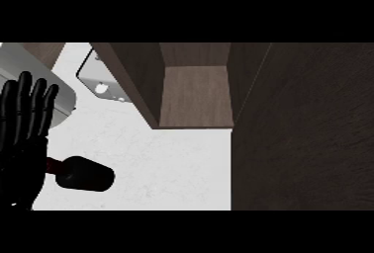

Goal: Pick up the wine, place it into the cabinet and close the cabinet

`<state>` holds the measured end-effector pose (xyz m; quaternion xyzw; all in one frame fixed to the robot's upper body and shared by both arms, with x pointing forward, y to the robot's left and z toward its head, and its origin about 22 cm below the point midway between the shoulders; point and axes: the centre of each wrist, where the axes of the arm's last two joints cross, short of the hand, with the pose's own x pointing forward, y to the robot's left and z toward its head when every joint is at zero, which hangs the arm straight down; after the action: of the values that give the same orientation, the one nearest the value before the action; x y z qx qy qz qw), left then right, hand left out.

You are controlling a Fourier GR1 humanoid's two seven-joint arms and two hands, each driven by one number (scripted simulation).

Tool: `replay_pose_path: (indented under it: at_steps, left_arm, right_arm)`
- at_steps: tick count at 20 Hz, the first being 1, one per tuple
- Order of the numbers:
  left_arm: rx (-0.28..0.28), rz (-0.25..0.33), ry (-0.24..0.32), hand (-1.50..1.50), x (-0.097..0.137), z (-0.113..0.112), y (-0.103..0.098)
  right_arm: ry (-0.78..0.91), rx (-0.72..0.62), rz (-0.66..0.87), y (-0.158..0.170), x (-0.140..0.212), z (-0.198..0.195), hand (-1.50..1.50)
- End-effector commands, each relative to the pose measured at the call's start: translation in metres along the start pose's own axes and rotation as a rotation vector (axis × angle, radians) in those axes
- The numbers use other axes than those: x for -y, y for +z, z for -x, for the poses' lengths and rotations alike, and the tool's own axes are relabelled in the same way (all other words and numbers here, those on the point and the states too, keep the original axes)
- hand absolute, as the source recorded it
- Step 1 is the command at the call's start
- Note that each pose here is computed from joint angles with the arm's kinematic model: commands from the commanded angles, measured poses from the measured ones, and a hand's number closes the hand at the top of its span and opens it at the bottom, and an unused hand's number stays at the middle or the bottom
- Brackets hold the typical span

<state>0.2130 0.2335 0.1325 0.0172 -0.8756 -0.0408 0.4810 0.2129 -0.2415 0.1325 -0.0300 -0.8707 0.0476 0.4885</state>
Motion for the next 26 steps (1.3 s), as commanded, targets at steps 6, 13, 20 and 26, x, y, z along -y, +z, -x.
replay_pose_path:
  at_steps: [6, 13, 20, 26]
  left_arm:
    - [0.109, 0.619, 0.296, -1.5, -0.001, -0.014, 0.017]
    - [-0.153, 0.755, 0.62, -1.5, -0.022, -0.02, 0.066]
    - [-0.177, 0.774, 0.654, -1.5, -0.051, -0.064, 0.076]
    - [-0.159, 0.792, 0.627, -1.5, -0.059, -0.089, 0.075]
  right_arm:
    - [-0.023, -0.033, -0.023, 0.024, -0.003, -0.006, -1.5]
    - [-0.19, -0.119, -0.239, 0.034, -0.011, -0.03, -1.5]
    - [-0.194, -0.122, -0.23, 0.035, -0.008, -0.069, -1.5]
    - [-0.178, -0.129, -0.229, 0.041, -0.009, -0.081, -1.5]
